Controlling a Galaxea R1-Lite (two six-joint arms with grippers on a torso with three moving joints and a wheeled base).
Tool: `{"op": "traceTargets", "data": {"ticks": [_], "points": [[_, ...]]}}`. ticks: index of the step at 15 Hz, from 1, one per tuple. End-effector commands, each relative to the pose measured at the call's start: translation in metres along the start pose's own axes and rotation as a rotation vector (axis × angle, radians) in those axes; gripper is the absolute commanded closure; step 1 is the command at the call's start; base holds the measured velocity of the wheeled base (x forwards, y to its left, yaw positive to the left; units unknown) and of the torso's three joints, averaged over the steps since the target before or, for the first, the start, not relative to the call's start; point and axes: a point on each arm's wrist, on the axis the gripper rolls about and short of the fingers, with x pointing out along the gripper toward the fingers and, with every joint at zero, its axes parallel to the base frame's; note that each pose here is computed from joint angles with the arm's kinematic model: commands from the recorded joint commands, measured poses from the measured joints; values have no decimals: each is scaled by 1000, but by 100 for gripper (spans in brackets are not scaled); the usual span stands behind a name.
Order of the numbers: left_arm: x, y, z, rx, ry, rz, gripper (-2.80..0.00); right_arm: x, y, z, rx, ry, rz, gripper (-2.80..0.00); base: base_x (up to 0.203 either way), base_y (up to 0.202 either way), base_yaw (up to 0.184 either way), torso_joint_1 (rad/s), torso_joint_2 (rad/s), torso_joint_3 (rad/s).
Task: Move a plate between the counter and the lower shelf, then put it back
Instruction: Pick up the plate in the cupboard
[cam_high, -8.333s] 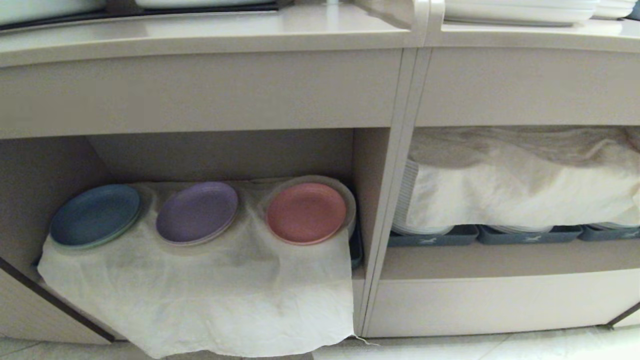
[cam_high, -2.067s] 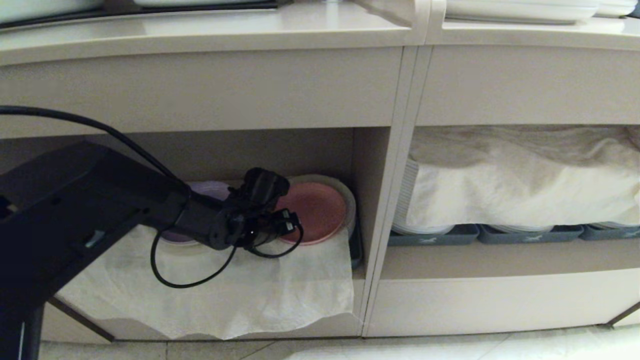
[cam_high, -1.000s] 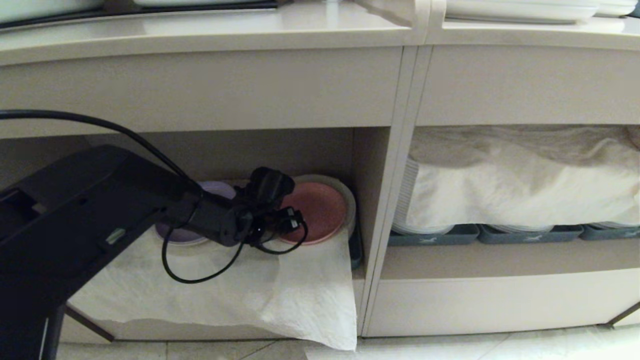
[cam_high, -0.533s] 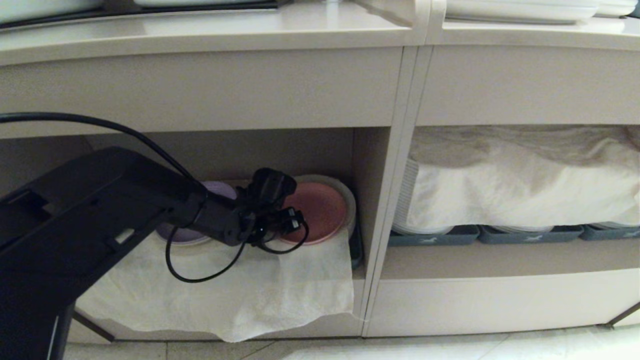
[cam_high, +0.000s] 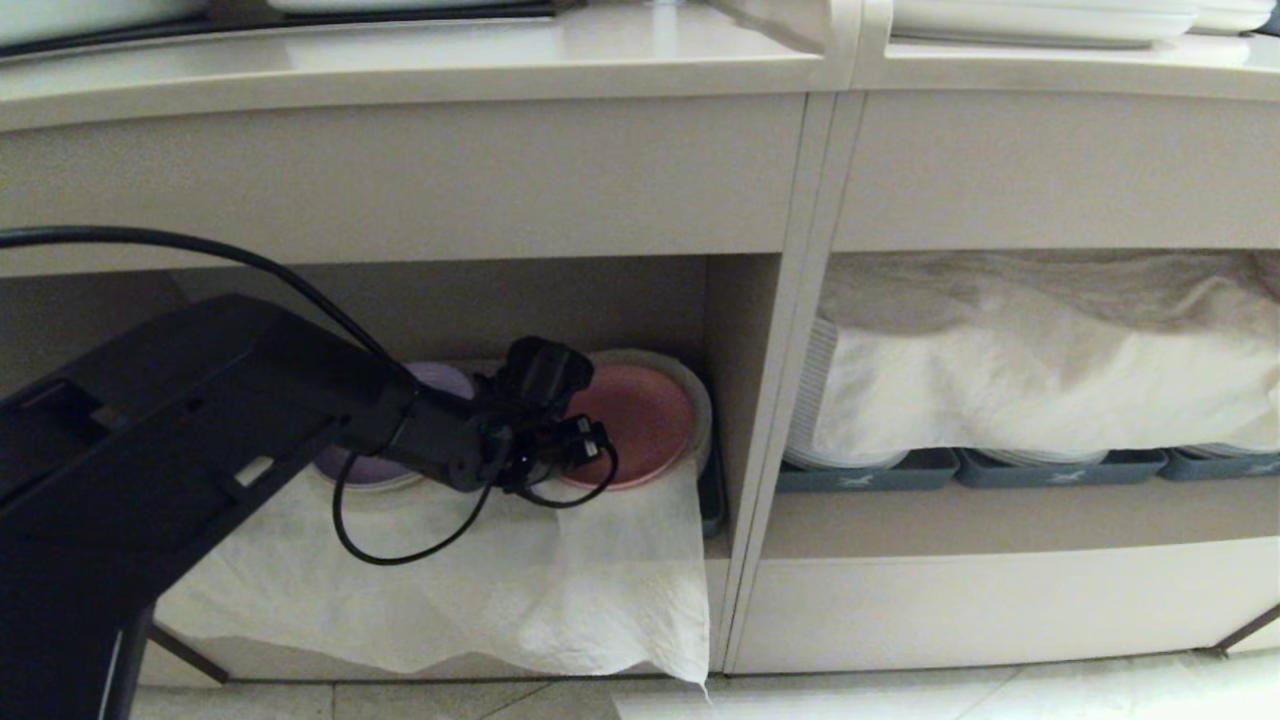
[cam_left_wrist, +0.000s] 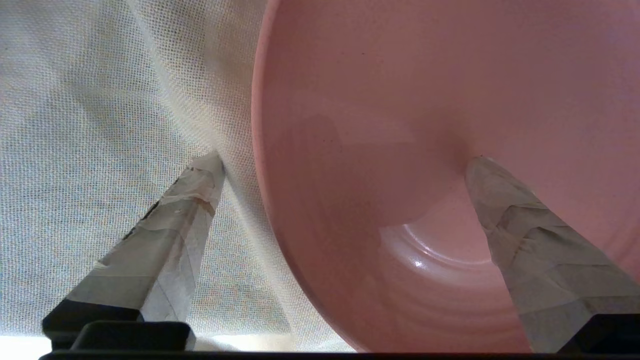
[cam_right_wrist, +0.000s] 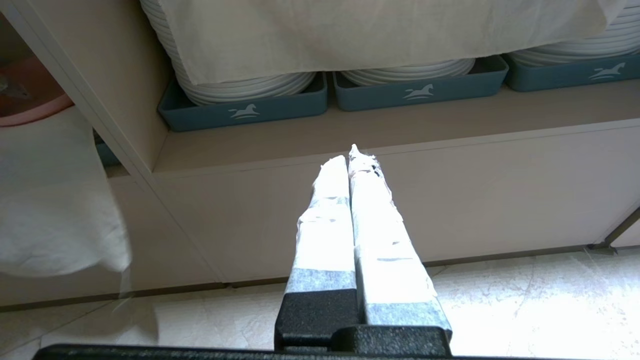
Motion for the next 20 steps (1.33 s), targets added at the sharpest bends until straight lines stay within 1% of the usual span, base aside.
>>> {"op": "traceTargets", "data": {"ticks": [1,9,16,20], "points": [[-3,-1,2,-6,-6,-5,-280,0,0,0,1,-1,0,0,0,0,0,0,0,0],[-10,-4,6,-10,-20,-21,-280,0,0,0,1,-1,0,0,0,0,0,0,0,0],[-12,-10,0,2,-12,-36,-280,0,0,0,1,-1,0,0,0,0,0,0,0,0],[-12,-11,2,0,-15,-38,-280,0,0,0,1,-1,0,0,0,0,0,0,0,0]]}}
